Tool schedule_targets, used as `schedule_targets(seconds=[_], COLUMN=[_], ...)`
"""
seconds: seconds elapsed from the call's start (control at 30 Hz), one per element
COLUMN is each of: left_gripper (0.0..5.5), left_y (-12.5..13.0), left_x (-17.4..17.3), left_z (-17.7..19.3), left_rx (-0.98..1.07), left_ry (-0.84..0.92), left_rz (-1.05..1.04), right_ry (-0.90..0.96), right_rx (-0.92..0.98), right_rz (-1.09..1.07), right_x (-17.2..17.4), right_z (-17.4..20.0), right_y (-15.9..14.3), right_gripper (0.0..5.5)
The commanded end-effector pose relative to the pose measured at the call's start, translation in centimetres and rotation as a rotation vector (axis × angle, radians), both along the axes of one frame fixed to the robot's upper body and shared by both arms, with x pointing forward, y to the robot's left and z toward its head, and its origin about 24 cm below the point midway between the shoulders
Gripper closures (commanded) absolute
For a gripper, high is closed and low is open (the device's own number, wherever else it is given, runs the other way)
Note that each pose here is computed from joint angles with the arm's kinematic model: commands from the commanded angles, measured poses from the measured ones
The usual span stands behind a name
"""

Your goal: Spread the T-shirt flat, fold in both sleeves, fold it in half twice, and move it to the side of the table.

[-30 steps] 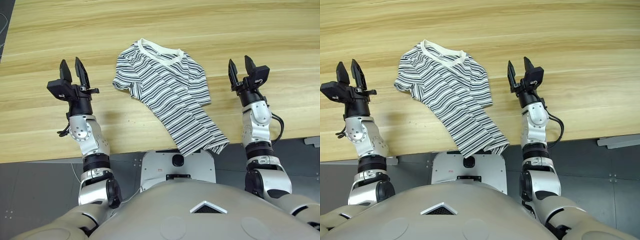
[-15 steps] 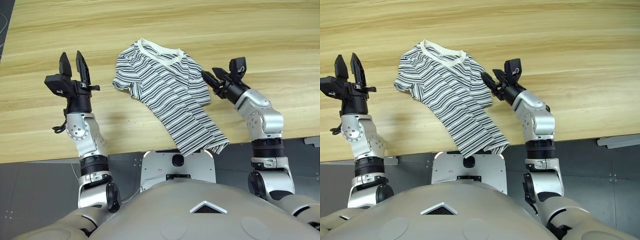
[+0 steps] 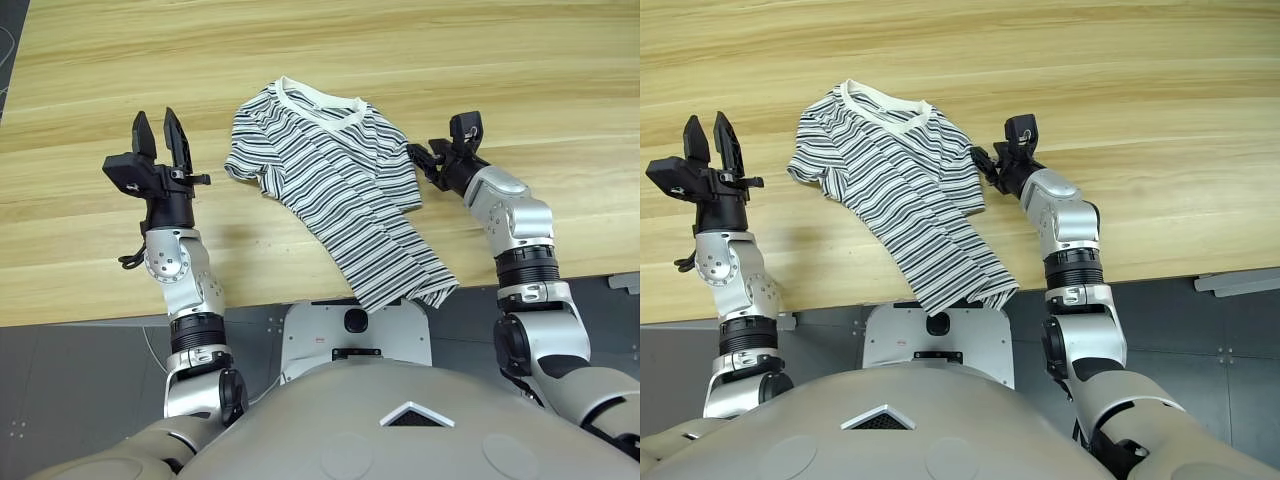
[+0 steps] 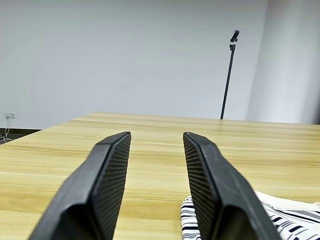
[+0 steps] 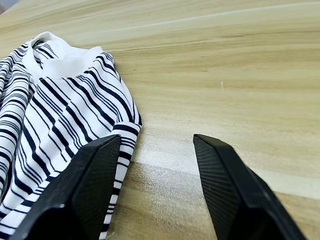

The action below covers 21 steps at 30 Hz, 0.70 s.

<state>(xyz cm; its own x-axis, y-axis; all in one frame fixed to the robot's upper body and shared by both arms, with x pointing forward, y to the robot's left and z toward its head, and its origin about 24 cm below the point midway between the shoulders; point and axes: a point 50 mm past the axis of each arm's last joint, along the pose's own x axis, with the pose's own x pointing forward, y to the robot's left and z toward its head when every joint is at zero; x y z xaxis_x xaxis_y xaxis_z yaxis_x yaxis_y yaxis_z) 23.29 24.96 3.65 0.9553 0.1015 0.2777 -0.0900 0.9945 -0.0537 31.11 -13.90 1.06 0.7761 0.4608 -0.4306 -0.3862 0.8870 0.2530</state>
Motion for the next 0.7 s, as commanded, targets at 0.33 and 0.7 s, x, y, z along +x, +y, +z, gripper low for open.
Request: schedule_targets(seconds=[0.33, 0.7], left_gripper=[3.54, 3.54], left_y=[-0.3, -2.8], left_x=[0.2, -1.1], left_z=[-0.2, 0.7], left_rx=[-0.008, -0.004], left_ry=[0.016, 0.055], left_rz=[-0.005, -0.284], right_ry=[-0.019, 0.003], right_rx=[0.067, 0.000], right_rz=[0.116, 0.112], right_x=[-0.1, -0.2], right_z=[0.6, -0.5], right_y=[1.8, 1.3], right_gripper=[2.82, 4.33])
